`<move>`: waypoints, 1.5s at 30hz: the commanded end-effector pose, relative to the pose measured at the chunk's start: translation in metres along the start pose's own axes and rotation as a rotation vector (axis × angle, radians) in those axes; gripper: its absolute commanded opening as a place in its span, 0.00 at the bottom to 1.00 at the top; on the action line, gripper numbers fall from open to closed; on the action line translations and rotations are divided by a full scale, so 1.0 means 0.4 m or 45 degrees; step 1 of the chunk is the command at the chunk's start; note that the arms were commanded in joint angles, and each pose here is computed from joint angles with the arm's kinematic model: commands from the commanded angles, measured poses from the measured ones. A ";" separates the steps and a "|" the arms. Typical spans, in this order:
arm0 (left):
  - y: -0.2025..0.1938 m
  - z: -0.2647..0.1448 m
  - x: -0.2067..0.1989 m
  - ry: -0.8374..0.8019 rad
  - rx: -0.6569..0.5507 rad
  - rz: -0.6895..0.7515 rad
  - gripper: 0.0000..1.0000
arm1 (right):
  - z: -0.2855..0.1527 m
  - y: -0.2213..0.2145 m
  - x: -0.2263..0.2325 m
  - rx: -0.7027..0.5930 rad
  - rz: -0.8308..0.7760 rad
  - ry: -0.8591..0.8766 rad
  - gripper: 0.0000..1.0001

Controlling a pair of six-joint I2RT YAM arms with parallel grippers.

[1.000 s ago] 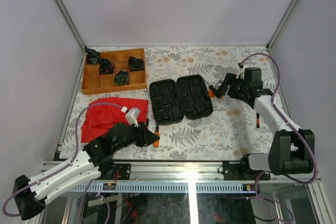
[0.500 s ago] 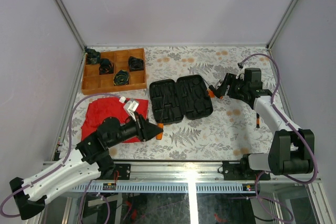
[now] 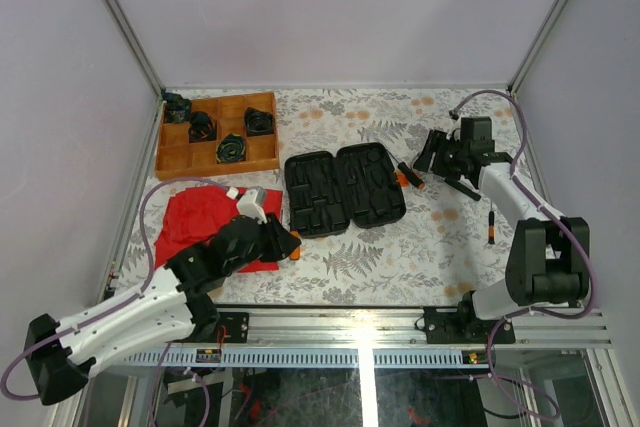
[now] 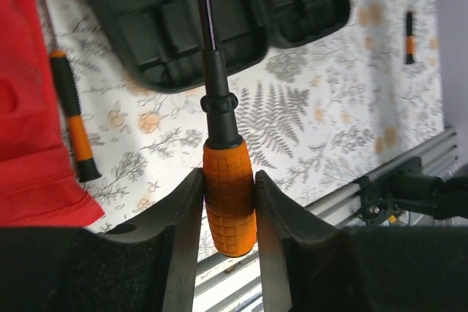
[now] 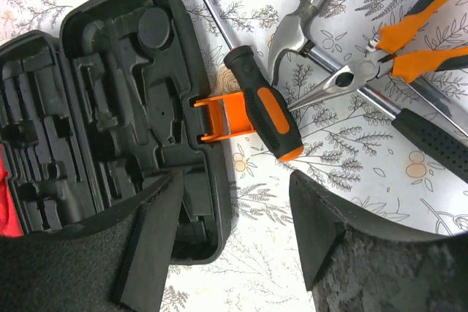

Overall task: Sort the tools into containers
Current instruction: Place the screwdriver at the center of the board.

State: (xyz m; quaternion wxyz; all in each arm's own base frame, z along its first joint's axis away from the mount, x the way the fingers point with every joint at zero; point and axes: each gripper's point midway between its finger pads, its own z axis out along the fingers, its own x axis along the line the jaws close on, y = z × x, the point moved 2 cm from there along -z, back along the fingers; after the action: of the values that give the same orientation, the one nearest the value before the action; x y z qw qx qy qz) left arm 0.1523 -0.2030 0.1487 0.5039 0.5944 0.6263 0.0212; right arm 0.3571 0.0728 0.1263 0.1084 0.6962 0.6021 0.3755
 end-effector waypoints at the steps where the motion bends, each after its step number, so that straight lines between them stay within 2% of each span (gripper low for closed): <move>1: -0.034 0.041 0.055 0.179 0.036 -0.119 0.00 | 0.007 0.029 0.006 -0.002 -0.014 -0.004 0.66; 10: -0.103 0.094 0.147 0.469 0.158 -0.195 0.00 | 0.014 0.016 0.000 0.016 -0.003 -0.007 0.66; 20: -0.126 0.140 0.177 0.564 0.245 -0.132 0.00 | 0.051 0.005 -0.028 0.108 -0.003 -0.076 0.67; 25: -0.126 0.160 0.185 0.597 0.272 -0.096 0.05 | 0.081 0.000 -0.027 0.153 -0.015 -0.062 0.68; 32: -0.122 0.161 0.188 0.618 0.280 -0.079 0.27 | 0.156 -0.040 -0.008 0.281 -0.103 -0.049 0.70; 41: -0.108 0.145 0.174 0.591 0.280 -0.062 0.44 | 0.202 -0.031 -0.038 0.322 -0.213 -0.192 0.66; 45: -0.101 0.140 0.169 0.586 0.275 -0.051 0.48 | 0.215 -0.032 -0.048 0.343 -0.241 -0.211 0.65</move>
State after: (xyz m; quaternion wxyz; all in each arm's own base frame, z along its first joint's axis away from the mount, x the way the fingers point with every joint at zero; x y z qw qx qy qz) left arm 0.1662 -0.1954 0.0419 0.2695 0.6117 0.7409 0.0655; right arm 0.3918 0.0892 0.0437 0.0715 0.6866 0.6855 0.2312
